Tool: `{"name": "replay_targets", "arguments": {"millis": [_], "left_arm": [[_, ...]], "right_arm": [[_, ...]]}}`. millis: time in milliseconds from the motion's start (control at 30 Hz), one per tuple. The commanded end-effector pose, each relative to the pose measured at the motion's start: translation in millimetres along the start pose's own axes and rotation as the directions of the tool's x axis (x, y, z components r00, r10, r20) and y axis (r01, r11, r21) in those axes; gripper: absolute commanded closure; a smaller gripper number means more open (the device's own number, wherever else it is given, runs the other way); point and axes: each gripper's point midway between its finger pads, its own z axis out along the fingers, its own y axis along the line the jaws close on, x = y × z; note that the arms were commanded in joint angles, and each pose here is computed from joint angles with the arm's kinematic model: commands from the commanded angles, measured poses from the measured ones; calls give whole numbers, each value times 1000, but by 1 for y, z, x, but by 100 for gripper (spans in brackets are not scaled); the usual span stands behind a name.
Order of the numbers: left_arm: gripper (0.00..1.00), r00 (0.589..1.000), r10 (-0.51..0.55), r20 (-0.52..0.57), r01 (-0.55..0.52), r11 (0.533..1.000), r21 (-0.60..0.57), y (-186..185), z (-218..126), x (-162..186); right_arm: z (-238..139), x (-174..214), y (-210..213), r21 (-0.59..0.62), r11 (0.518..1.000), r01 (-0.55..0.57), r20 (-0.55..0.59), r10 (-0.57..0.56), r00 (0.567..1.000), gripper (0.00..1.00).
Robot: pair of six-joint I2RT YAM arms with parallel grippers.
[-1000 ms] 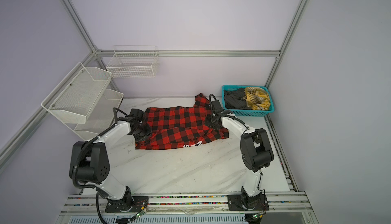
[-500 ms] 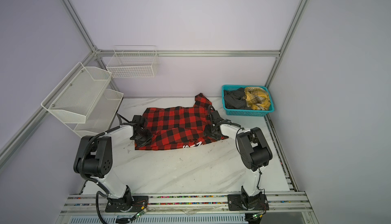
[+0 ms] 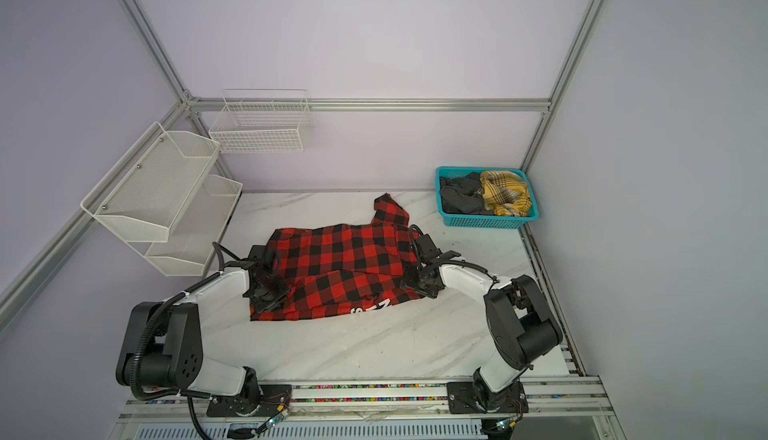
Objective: Fold and stack the long sleeve shirts
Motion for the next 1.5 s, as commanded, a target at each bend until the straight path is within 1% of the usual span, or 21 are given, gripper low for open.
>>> {"name": "replay_targets", "arguments": {"millis": [0, 67, 167, 267, 333, 433, 600, 733, 833, 867, 933, 1033, 1100, 1133, 1167, 1200, 1233, 1300, 1333, 1367, 1467], "left_arm": [[67, 994, 27, 109, -30, 999, 25, -16, -51, -24], [60, 976, 35, 216, -48, 998, 52, -35, -82, -55], [59, 958, 40, 285, -59, 997, 56, -59, -95, -94], [62, 967, 37, 250, -55, 997, 63, -78, -82, -120], [65, 973, 47, 224, -63, 996, 62, -86, -69, -131], [67, 976, 53, 210, -68, 996, 64, -91, -51, -138], [71, 990, 45, 133, -49, 999, 22, -79, -13, -121], [74, 996, -12, 90, 16, 999, -44, -55, 10, -100], [75, 994, -90, 63, 95, 992, -84, -36, 16, -73], [75, 993, -95, 76, 102, 990, -93, -33, 15, -66], [75, 993, -71, 97, 82, 990, -113, -32, 16, -56], [75, 995, -60, 84, 70, 990, -122, -36, 18, -41], [75, 992, -38, 120, 52, 991, -120, -42, 10, -42], [74, 990, -35, 136, 49, 993, -107, -47, 3, -45], [70, 987, -31, 155, 44, 996, -80, -55, -6, -52], [65, 982, -18, 189, 29, 998, -55, -65, -18, -62], [57, 970, 9, 242, -1, 1000, -30, -76, -35, -77], [45, 927, 94, 364, -95, 995, -14, -100, -66, -110], [40, 892, 141, 430, -146, 989, -21, -113, -83, -130], [36, 859, 184, 479, -183, 982, -48, -122, -94, -147], [26, 802, 263, 536, -244, 964, -108, -141, -108, -189]], "right_arm": [[-36, -33, 36, -75, 997, -16, 83, 22, 996, 28], [-36, -60, 61, -103, 995, 0, 112, 11, 994, 31], [-17, -96, 90, -109, 994, 25, 121, -12, 993, 40], [8, -120, 109, -114, 992, 47, 109, -34, 993, 48], [22, -129, 116, -116, 992, 57, 102, -45, 994, 51], [49, -130, 114, -89, 992, 93, 63, -88, 994, 55], [81, -109, 99, -94, 991, 97, -8, -99, 995, 57], [93, -87, 84, -83, 989, 119, -75, -125, 989, 56], [95, -70, 68, -54, 990, 132, -133, -138, 981, 56], [94, -65, 65, -56, 988, 147, -138, -153, 979, 56], [92, -57, 57, -59, 985, 162, -150, -169, 974, 56], [91, -41, 41, -68, 990, 126, -198, -137, 971, 56], [88, -36, 40, -82, 991, 110, -200, -125, 972, 56], [85, -37, 44, -97, 989, 109, -199, -127, 972, 56], [81, -41, 52, -118, 987, 110, -189, -131, 973, 56], [74, -49, 60, -136, 984, 112, -167, -134, 977, 56], [65, -59, 71, -156, 980, 122, -135, -144, 980, 55], [46, -83, 95, -206, 966, 154, -49, -167, 985, 53], [36, -98, 106, -215, 963, 165, 10, -167, 986, 52], [29, -112, 113, -212, 965, 151, 57, -142, 988, 50], [15, -146, 128, -218, 970, 110, 130, -83, 988, 48]]}}
